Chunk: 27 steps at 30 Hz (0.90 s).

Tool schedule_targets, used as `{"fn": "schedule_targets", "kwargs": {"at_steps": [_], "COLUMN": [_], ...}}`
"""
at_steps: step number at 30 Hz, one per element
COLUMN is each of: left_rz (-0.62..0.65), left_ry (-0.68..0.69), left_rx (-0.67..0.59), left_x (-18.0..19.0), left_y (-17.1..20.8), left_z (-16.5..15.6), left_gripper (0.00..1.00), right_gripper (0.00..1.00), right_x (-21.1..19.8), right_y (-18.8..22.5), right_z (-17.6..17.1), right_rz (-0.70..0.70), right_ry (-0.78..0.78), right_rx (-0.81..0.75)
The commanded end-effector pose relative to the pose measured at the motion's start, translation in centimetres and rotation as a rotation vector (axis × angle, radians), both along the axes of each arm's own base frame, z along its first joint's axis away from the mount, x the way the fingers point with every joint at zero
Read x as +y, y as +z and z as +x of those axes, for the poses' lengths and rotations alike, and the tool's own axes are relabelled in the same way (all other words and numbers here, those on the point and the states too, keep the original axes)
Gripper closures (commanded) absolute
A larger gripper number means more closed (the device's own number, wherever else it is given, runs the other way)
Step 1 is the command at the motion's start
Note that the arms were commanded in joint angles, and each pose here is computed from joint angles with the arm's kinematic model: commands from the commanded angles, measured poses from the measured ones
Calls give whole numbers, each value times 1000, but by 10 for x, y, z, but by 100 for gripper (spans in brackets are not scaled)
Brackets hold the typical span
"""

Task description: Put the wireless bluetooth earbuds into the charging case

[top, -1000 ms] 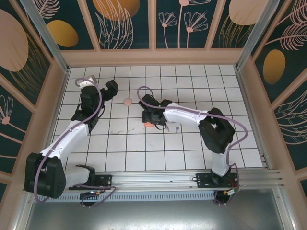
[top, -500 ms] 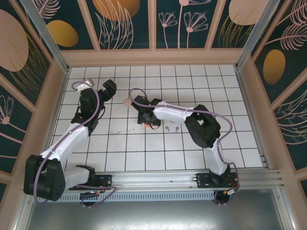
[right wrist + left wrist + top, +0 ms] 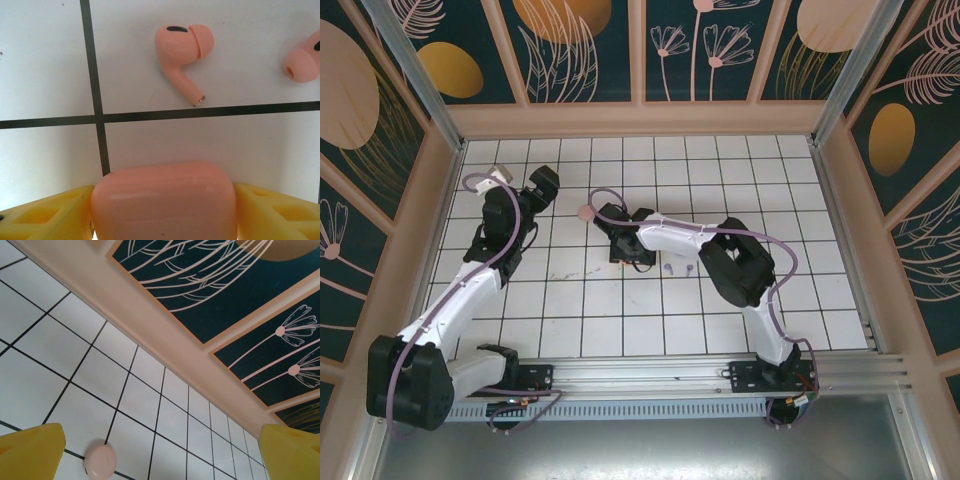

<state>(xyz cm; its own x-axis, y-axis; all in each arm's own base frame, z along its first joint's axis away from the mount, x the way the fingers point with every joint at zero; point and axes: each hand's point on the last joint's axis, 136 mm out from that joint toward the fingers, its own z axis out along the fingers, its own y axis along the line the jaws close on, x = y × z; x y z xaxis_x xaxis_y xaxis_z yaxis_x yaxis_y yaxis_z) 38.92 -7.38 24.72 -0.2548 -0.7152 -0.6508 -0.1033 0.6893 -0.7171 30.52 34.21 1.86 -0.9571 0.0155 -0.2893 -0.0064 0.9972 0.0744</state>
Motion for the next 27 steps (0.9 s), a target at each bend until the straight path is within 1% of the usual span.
{"fn": "schedule_targets", "kwargs": {"at_steps": [1, 4, 9, 11, 13, 17, 20, 24, 27], "left_rz": [-32, -61, -84, -82, -82, -44, -28, -42, -30], "left_ry": [-11, -3, -24, -38, -56, -92, -103, -130, -193], "left_rx": [-14, -8, 68, 82, 64, 45, 20, -44, -75], "left_x": [-1, 0, -5, -7, -9, -13, -14, -16, -26], "left_y": [-1, -7, -24, -30, -33, -41, -46, -46, -47], "left_z": [-7, -11, -15, -17, -19, -20, -22, -29, -32], "left_gripper": [1, 1, 1, 1, 1, 1, 1, 1, 1], "right_gripper": [31, 34, 41, 49, 55, 63, 64, 64, 63], "right_x": [0, 0, 1, 3, 5, 12, 17, 18, 20], "right_y": [-10, -12, -15, -14, -8, 13, 37, 70, 96], "right_z": [-6, -6, -8, -9, -9, -8, -7, -4, 6], "right_rz": [-28, -29, -20, -14, 0, 52, 106, 181, 248], "right_ry": [22, 26, 31, 35, 34, 33, 24, -11, -44], "right_rx": [28, 30, 38, 37, 28, -12, -51, -110, -157]}}
